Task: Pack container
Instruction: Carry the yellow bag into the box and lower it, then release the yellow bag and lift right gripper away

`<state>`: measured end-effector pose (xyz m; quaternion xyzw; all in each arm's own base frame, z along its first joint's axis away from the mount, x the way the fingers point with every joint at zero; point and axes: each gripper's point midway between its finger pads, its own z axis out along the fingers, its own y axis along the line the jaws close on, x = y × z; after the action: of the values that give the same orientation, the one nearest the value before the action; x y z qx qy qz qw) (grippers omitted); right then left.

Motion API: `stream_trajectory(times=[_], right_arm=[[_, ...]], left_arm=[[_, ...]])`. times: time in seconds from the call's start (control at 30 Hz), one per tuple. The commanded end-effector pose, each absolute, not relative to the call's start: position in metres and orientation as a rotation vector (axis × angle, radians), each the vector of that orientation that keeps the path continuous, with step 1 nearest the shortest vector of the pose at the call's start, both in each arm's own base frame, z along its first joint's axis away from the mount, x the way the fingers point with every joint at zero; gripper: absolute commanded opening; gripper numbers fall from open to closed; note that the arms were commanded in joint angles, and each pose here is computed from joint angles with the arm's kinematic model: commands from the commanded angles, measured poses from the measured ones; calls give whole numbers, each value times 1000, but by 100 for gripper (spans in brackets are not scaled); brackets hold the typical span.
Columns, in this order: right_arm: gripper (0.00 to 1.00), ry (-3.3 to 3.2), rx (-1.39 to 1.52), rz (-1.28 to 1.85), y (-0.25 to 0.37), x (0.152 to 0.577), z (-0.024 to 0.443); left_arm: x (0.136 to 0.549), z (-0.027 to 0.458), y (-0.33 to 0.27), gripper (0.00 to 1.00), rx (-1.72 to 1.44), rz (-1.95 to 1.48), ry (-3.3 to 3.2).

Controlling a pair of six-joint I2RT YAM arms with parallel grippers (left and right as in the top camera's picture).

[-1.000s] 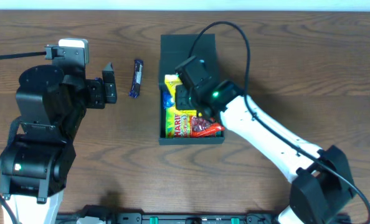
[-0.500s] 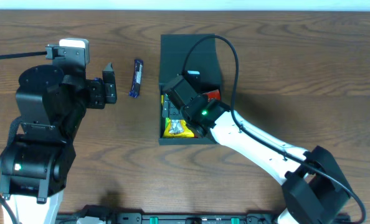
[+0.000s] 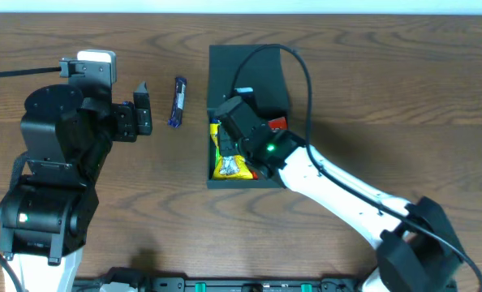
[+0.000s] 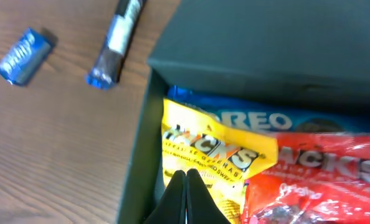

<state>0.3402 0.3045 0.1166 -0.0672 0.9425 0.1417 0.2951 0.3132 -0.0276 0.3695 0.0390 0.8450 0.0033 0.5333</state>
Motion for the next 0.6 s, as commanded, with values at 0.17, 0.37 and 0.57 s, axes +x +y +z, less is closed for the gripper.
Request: stream_trajectory(times=[0.17, 0.37, 0.57], right_arm=[[2, 2639, -241, 272, 303, 338, 52], [1, 2665, -243, 234, 299, 337, 38], [1, 2584, -370, 250, 306, 346, 67]], left_arm=[[311, 376, -25, 95, 89, 18, 1998], [310, 375, -25, 95, 89, 19, 2002], [307, 367, -25, 95, 162, 64, 2032]])
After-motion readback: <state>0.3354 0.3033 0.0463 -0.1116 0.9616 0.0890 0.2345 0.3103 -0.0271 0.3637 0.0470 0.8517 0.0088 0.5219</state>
